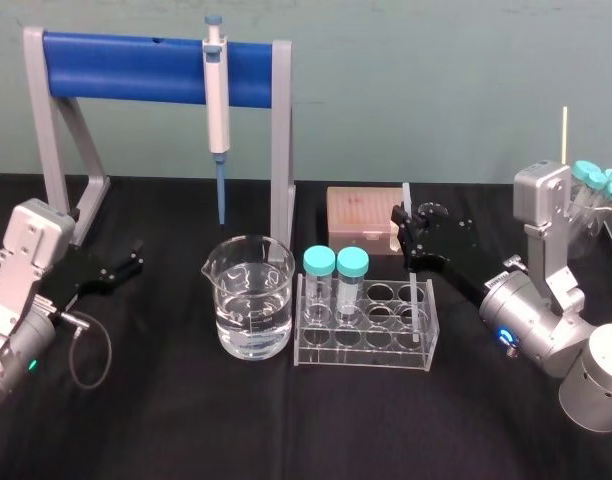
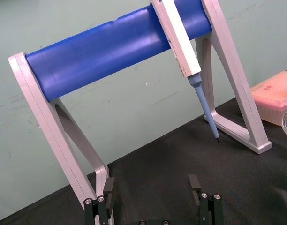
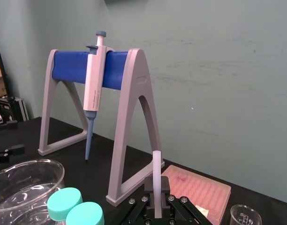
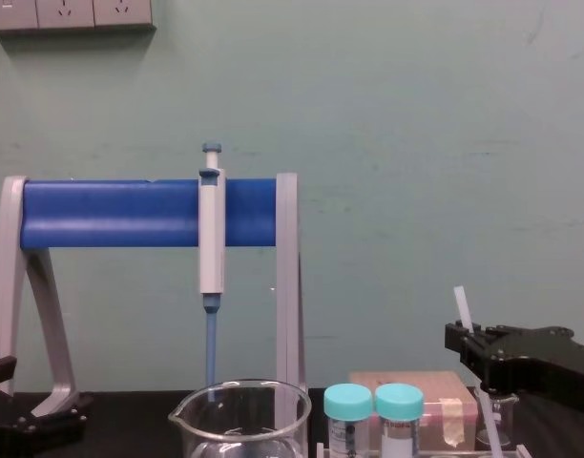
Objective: Pick up the stirring rod with one hand, then place it down.
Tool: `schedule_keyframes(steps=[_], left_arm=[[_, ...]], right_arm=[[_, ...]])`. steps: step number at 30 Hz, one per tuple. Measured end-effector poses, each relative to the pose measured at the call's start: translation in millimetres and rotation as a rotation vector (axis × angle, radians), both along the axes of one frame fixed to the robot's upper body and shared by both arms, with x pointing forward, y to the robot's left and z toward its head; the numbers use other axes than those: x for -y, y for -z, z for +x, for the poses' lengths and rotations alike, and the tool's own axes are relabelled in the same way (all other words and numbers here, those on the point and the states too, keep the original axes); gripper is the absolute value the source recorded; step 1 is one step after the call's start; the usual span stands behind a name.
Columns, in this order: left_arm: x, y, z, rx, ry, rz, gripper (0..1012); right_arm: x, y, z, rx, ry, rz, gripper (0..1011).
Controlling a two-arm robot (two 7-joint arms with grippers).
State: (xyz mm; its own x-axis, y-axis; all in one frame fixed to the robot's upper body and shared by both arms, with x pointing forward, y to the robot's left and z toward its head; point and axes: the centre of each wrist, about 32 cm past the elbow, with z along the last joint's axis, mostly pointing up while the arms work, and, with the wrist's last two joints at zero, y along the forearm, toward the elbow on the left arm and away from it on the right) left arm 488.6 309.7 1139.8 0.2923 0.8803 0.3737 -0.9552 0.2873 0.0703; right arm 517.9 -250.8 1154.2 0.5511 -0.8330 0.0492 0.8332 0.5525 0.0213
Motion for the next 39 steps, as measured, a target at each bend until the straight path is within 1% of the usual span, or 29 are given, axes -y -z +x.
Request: schedule_keyframes(steps=[5, 14, 15, 18, 20, 22, 23, 25, 26, 27, 28, 29, 31, 32, 33, 34, 39], left_arm=[[0.0, 0.0, 0.0, 0.000, 0.000, 0.000, 1000], [0.0, 0.0, 0.0, 0.000, 0.000, 0.000, 1000], [0.0, 0.0, 0.0, 0.000, 0.000, 0.000, 1000], [0.0, 0.0, 0.0, 0.000, 0.000, 0.000, 1000], [0.0, 0.0, 0.0, 0.000, 0.000, 0.000, 1000], [0.0, 0.0, 0.0, 0.000, 0.000, 0.000, 1000], [0.0, 0.0, 0.0, 0.000, 0.000, 0.000, 1000], [0.0, 0.0, 0.0, 0.000, 0.000, 0.000, 1000], [0.0, 0.0, 0.0, 0.000, 0.000, 0.000, 1001], [0.0, 0.0, 0.0, 0.000, 0.000, 0.000, 1000], [0.0, 0.0, 0.0, 0.000, 0.000, 0.000, 1000], [0.0, 0.0, 0.0, 0.000, 0.000, 0.000, 1000], [0.0, 0.0, 0.0, 0.000, 0.000, 0.000, 1000], [0.0, 0.0, 0.0, 0.000, 0.000, 0.000, 1001], [0.0, 0.0, 0.0, 0.000, 0.000, 0.000, 1001], [0.0, 0.0, 0.0, 0.000, 0.000, 0.000, 1000], [0.0, 0.0, 0.0, 0.000, 0.000, 0.000, 1000]], right_arm=[[-0.9, 0.3, -0.4, -0.003, 0.004, -0.013, 72], [-0.7, 0.3, -0.4, -0.003, 0.003, -0.013, 73], [-0.7, 0.2, -0.4, -0.003, 0.003, -0.013, 86], [-0.7, 0.3, -0.4, -0.004, 0.003, -0.013, 153], [-0.6, 0.3, -0.4, -0.004, 0.003, -0.012, 230], [-0.6, 0.3, -0.4, -0.004, 0.003, -0.011, 270], [-0.6, 0.2, -0.4, -0.004, 0.003, -0.011, 329], [-0.5, 0.1, -0.3, -0.004, 0.004, -0.010, 372], [-0.5, 0.2, -0.4, -0.004, 0.003, -0.010, 430], [-0.5, 0.2, -0.4, -0.004, 0.004, -0.010, 443], [-0.5, 0.1, -0.4, -0.004, 0.004, -0.010, 489], [-0.5, 0.2, -0.4, -0.004, 0.004, -0.010, 501], [-0.5, 0.1, -0.4, -0.004, 0.004, -0.010, 590], [-0.5, 0.2, -0.4, -0.004, 0.004, -0.010, 590], [-0.5, 0.2, -0.4, -0.004, 0.004, -0.010, 613], [-0.5, 0.1, -0.4, -0.004, 0.003, -0.010, 673], [-0.5, 0.1, -0.4, -0.004, 0.003, -0.009, 828]])
